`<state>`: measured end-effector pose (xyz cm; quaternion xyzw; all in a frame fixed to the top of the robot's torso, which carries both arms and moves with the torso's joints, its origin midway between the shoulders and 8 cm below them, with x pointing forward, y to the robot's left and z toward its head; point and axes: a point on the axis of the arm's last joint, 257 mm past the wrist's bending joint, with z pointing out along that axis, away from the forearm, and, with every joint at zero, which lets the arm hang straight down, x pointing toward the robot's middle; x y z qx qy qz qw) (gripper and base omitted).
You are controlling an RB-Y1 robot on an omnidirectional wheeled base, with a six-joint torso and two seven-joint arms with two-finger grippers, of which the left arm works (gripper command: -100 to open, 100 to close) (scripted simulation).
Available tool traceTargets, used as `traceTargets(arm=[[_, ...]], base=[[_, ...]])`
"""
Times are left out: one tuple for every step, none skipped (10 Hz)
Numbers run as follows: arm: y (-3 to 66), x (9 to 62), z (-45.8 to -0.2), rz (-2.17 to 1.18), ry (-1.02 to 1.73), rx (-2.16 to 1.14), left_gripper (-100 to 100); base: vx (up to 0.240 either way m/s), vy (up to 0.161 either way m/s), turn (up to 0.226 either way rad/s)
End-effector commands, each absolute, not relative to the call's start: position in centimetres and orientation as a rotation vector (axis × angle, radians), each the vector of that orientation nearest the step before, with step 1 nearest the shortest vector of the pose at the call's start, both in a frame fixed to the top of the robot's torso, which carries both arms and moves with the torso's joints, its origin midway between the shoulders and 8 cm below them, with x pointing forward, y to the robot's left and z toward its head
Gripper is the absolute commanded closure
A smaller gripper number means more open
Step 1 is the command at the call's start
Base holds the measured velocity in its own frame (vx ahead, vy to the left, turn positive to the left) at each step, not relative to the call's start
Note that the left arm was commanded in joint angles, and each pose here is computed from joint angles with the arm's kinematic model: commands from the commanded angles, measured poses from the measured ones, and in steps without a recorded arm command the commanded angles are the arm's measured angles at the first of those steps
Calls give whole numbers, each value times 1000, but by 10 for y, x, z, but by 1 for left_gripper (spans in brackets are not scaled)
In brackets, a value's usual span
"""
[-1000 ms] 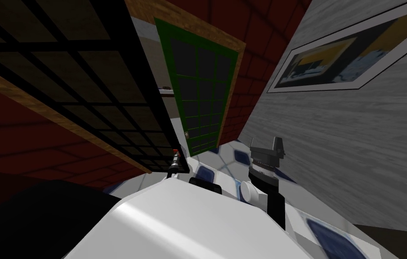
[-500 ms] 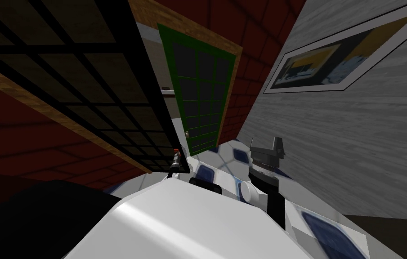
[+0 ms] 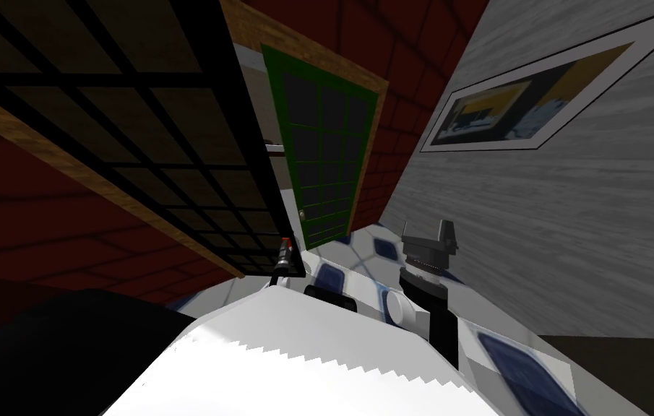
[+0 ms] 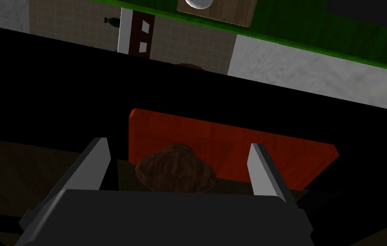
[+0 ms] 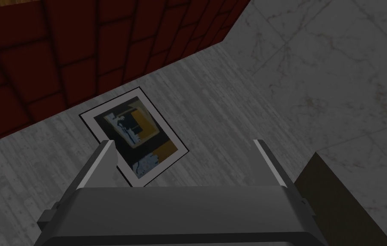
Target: Pull the door open
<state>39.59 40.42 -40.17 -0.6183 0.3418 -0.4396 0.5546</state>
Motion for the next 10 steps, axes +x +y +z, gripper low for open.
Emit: traceTargets(arm=[[404,396,-401,-1080,766,-1489,-100],[404,397,-400,-1106,740,-1507,-100],[404,397,-400,-1132,712,-1525,-100],[404,397,-400,-1138,707,-1529,-100],[404,397,-399,-1170,673,-1551,-100],[404,398,-399,-1197,643,-1569,-100],[404,398,-399,-1204,636,-1573,-100],[404,398,-398,-1239,598,-1596,-100],[403,399,-398,-1265,568,-1613,-100],[403,399,-398,-1275,558,-1619,-100]], base=[[-53,26,-56],[-68,28,-80],[-75,19,-76],[-48,14,-31],[-51,16,-49],[-66,27,-98],[-52,26,-39],[-56,21,-64],[-78,25,-89],[-57,24,-37]])
